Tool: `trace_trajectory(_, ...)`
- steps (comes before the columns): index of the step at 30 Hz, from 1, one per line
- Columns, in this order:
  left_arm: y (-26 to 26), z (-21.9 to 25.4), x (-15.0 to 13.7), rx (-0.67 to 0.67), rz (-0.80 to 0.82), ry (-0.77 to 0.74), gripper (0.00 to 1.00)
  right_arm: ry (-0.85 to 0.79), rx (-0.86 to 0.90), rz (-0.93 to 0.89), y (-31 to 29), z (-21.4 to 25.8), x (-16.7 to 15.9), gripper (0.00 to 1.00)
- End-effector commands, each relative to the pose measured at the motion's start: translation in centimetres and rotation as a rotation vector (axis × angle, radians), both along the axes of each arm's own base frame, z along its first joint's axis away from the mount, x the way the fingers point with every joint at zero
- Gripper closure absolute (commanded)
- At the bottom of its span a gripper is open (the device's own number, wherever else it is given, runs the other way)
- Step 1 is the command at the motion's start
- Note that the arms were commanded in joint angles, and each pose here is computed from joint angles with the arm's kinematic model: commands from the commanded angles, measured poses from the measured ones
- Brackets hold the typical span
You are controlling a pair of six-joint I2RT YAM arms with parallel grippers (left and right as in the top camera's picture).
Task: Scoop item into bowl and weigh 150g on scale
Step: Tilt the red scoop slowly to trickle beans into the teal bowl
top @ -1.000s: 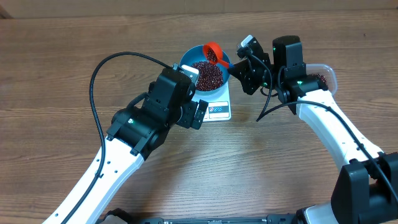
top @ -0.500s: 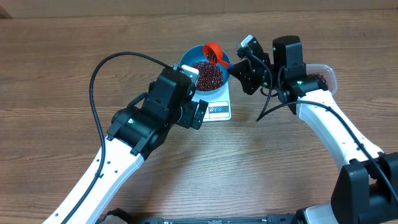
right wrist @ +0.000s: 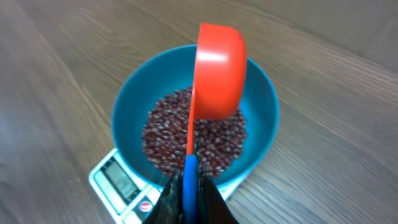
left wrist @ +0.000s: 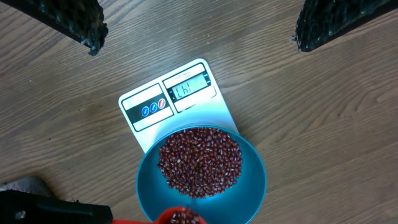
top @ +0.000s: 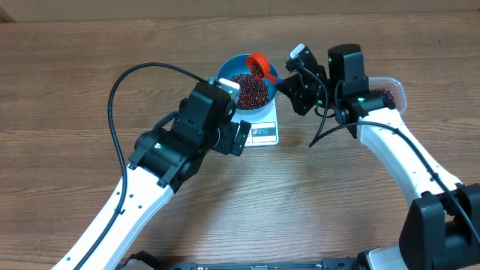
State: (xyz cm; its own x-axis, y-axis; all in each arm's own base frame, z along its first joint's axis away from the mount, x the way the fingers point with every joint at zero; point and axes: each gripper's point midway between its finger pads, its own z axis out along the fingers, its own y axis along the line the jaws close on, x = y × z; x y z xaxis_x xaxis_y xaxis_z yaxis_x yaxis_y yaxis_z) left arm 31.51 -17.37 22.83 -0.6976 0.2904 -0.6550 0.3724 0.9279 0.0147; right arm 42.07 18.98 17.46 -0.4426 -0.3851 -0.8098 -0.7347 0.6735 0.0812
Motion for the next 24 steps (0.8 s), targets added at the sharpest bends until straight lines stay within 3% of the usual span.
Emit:
trace_trajectory(1,0.17,1.0,0.22,-0.006,0.006,-0.027,0.0,-0.021,-0.014,0.0,0.11,0.0,0.3,0.96)
trace_trajectory(24,0.17,1.0,0.22,-0.006,0.006,-0.027,0.0,-0.015,-0.012,0.005,0.23,-0.06,0.15,0.96)
